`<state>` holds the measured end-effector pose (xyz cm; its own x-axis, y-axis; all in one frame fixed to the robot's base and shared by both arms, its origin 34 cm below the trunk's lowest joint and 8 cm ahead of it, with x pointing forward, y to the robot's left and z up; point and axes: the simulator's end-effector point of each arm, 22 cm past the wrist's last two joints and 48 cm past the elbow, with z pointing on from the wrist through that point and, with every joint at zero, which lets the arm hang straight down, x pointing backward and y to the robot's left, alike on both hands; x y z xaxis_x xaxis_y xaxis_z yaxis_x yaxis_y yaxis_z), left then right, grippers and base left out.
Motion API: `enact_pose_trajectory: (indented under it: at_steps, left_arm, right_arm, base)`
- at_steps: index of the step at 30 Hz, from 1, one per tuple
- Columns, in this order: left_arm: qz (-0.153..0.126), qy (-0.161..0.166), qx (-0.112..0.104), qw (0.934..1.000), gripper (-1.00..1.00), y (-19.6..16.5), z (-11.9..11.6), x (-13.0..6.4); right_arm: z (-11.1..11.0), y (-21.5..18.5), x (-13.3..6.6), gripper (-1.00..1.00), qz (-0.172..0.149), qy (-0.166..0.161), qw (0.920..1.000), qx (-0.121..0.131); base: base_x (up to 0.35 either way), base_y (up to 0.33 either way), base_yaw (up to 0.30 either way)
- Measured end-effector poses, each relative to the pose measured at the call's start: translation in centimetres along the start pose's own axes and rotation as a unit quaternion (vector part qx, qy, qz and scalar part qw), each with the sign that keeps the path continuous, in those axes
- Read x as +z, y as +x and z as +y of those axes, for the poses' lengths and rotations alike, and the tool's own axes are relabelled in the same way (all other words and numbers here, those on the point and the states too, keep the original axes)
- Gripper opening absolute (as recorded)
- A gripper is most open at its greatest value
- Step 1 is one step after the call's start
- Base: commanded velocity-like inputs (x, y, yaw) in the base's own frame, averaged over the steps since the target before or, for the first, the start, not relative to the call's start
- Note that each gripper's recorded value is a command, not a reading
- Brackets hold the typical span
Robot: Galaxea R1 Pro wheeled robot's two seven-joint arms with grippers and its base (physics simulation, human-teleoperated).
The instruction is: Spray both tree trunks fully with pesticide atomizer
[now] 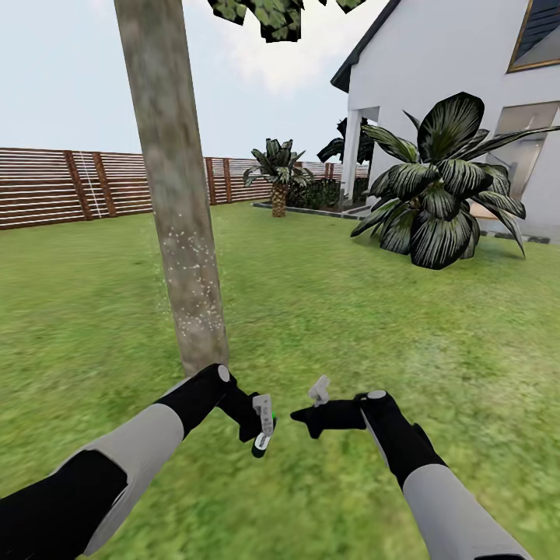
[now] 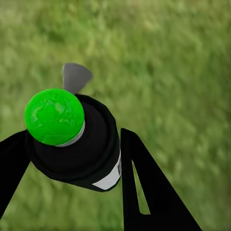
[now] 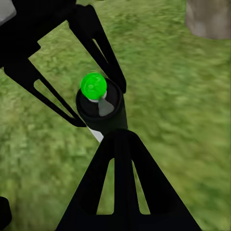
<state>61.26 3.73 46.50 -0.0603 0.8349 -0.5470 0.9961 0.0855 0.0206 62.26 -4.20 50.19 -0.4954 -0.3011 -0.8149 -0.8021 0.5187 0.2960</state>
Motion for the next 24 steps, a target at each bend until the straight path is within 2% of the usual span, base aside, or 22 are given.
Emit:
enact_pose_trajectory:
  at_steps: [7, 24]
  left_arm:
    - [-0.005, -0.013, 0.005, 0.9999, -1.00, -1.1, 0.3, 0.4]
    - [-0.017, -0.005, 0.017, 0.9997, -1.00, -3.4, -0.5, 1.3]
  right_arm:
    - [0.0, -0.3, 0.0, -1.00, -0.003, 0.000, 1.0000, -0.003]
    - [0.1, -0.3, 0.0, -1.00, -0.002, 0.000, 1.0000, -0.003]
  base:
    - [0.000, 0.000, 0.000]
    - [0.000, 0.000, 0.000]
